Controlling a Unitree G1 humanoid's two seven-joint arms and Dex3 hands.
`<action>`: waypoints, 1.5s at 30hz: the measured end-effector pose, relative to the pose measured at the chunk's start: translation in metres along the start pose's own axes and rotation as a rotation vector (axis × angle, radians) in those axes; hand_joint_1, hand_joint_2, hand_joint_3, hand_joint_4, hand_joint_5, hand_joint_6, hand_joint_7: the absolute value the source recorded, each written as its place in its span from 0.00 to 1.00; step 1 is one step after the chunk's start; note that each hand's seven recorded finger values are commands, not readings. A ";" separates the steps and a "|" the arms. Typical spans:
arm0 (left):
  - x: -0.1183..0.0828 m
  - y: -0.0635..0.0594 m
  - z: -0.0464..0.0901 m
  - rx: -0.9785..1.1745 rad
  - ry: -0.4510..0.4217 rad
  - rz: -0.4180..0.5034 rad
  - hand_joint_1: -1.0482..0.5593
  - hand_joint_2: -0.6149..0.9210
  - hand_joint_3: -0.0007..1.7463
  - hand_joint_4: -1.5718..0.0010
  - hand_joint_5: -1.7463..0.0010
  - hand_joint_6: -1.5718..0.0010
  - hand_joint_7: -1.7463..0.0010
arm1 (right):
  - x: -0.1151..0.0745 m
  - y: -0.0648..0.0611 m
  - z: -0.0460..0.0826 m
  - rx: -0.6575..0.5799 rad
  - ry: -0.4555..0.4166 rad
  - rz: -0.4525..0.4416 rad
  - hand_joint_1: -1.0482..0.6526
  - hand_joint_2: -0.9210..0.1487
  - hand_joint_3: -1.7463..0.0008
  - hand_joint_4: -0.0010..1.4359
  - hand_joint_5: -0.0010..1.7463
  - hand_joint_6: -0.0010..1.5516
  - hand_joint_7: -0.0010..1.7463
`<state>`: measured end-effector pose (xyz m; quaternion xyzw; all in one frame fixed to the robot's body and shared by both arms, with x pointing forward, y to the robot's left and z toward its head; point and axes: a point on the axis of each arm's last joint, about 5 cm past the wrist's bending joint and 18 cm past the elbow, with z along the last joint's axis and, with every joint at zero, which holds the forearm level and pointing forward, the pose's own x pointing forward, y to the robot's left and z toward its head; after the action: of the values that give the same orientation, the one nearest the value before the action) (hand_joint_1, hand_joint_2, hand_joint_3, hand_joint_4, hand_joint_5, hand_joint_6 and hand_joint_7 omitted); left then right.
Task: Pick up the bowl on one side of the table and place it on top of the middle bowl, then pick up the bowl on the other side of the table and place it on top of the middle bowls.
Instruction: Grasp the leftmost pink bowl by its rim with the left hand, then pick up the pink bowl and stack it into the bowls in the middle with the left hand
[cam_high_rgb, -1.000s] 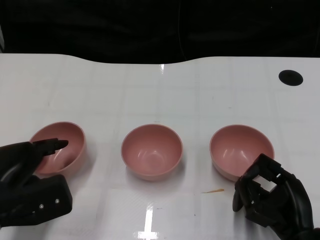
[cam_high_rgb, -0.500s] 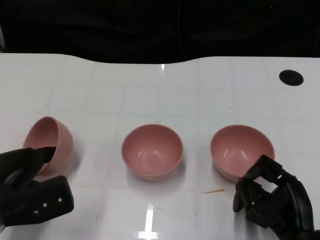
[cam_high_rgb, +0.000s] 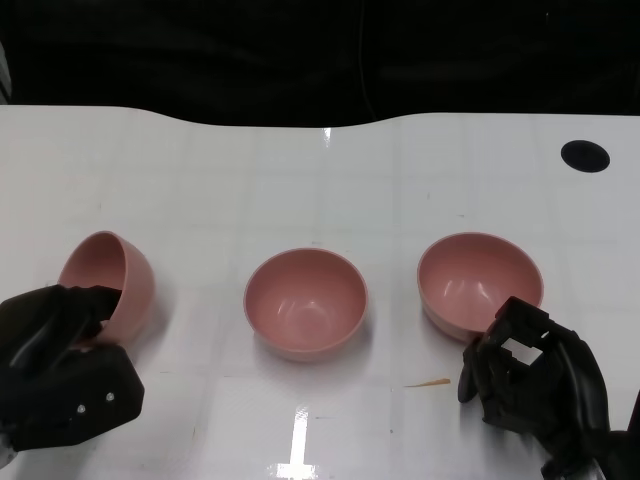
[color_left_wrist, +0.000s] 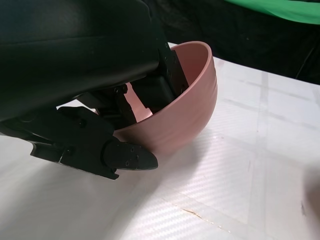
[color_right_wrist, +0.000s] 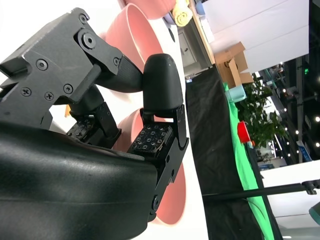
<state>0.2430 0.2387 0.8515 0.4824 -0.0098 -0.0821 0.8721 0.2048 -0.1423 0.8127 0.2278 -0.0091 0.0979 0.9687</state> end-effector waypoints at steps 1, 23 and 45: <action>-0.001 -0.001 0.000 -0.011 -0.016 0.012 0.70 0.98 0.29 0.59 0.05 0.60 0.15 | -0.002 -0.001 0.001 -0.005 -0.011 -0.001 0.34 0.66 0.21 0.82 0.85 0.71 0.70; -0.004 0.066 0.040 0.076 -0.319 -0.087 0.73 0.87 0.42 0.60 0.04 0.56 0.17 | -0.021 0.005 0.009 -0.032 -0.025 0.014 0.48 0.38 0.39 0.63 0.98 0.54 0.82; -0.022 0.110 0.085 0.201 -0.450 -0.210 0.69 0.89 0.31 0.54 0.12 0.52 0.21 | -0.025 0.004 0.012 -0.025 -0.024 0.034 0.54 0.29 0.42 0.59 1.00 0.47 0.86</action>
<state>0.2276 0.2283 0.9906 0.5346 -0.1614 -0.2761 0.7822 0.1796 -0.1490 0.8238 0.2166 -0.0258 0.1117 0.9695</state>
